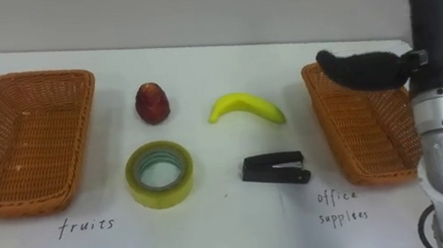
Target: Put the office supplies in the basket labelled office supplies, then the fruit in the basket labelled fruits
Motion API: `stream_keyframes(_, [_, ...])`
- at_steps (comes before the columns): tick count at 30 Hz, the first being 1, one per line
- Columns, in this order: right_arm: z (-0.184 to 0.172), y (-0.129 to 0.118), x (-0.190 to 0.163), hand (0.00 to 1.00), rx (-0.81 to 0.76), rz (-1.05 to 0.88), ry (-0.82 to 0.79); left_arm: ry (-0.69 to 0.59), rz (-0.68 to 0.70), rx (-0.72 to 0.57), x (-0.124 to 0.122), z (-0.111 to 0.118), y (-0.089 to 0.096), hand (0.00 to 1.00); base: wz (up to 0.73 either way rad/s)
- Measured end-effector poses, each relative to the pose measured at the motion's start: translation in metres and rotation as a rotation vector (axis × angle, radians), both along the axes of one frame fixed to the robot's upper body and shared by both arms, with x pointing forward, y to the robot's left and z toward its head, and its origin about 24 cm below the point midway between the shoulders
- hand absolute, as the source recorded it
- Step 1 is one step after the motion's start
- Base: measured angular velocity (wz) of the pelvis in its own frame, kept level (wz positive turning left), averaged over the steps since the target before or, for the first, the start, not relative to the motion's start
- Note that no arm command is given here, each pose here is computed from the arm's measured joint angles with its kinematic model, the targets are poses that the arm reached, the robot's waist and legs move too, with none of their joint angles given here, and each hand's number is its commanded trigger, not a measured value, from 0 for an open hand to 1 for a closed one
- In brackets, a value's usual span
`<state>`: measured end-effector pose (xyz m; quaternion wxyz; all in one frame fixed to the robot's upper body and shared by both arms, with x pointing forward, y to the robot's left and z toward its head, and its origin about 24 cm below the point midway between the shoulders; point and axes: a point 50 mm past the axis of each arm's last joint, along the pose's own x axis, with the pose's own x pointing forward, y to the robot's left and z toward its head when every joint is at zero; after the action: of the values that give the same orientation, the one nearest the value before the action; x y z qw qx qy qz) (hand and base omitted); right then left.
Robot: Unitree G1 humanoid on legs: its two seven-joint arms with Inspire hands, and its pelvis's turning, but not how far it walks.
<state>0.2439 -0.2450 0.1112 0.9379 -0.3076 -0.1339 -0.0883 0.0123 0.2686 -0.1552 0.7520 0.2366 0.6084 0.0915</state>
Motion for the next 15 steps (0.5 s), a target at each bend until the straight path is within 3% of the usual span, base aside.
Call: stream_keyframes(15, [-0.017,0.009,0.003,0.0,-0.067,0.103,0.145,-0.036,-0.021,0.017,0.012,0.003,0.006,0.0,0.0])
